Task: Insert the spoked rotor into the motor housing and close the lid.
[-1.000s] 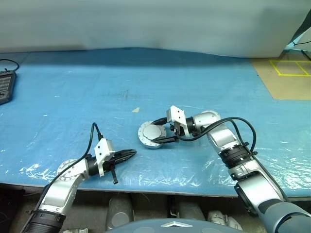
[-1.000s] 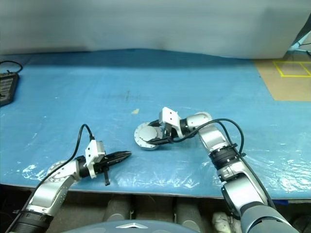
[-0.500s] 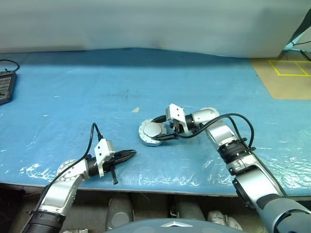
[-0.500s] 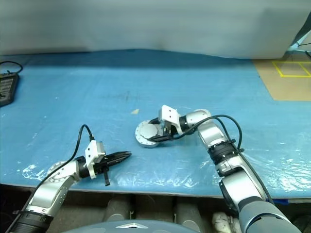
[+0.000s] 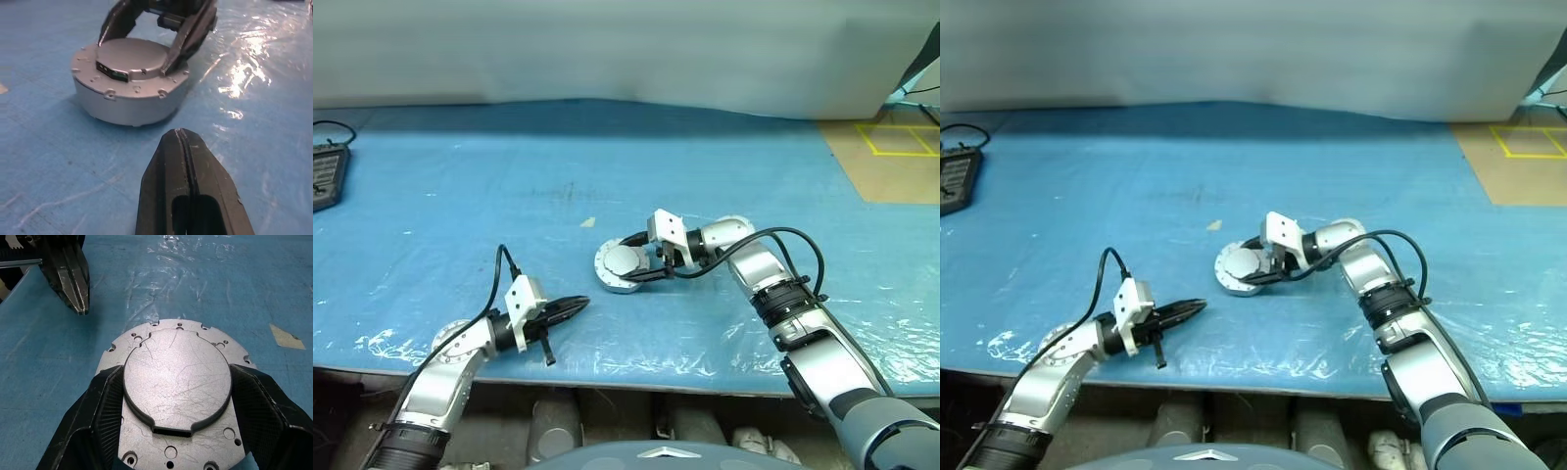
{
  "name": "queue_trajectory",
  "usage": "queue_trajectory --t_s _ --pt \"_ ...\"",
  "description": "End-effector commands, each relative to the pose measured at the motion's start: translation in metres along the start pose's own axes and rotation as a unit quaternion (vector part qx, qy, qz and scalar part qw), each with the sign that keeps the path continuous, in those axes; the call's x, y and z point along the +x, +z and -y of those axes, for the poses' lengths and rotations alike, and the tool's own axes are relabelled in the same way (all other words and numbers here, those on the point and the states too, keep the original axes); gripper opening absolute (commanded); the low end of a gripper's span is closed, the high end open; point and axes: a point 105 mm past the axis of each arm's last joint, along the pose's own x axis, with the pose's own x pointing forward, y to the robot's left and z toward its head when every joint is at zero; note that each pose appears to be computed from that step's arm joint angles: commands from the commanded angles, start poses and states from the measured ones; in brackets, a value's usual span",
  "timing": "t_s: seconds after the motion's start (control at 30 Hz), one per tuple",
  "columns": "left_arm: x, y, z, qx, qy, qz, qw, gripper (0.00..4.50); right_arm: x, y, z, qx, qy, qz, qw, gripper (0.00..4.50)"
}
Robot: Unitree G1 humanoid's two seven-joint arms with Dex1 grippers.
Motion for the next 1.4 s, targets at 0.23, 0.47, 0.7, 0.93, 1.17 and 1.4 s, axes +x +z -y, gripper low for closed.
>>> queue_trajectory --t_s 0.23,0.47,0.7,0.93,1.17,1.4 --pt "0.019 0.037 -0.016 -0.013 0.005 0.059 0.998 0.00 0.005 -0.026 -0.009 0.024 0.008 -0.048 0.999 2.96" --pt "0.031 0.018 -0.021 0.001 0.005 0.015 1.000 0.00 0.003 -0.024 -0.006 0.021 -0.001 -0.046 0.999 2.96" --pt "0.035 -0.006 -0.017 0.025 -0.009 -0.043 0.999 0.00 0.001 -0.023 -0.005 0.021 -0.010 -0.042 0.999 2.96" --pt "0.039 -0.009 -0.016 0.034 -0.009 -0.046 0.998 0.00 0.000 -0.020 -0.005 0.031 -0.015 -0.034 0.999 2.96" --pt "0.038 -0.012 -0.014 0.037 -0.014 -0.052 0.998 0.00 -0.018 0.003 -0.008 0.039 -0.011 0.016 0.999 4.46" --pt "0.038 -0.015 -0.012 0.032 -0.017 -0.055 0.998 0.00 -0.051 0.020 -0.001 0.090 -0.045 0.078 0.992 4.46"
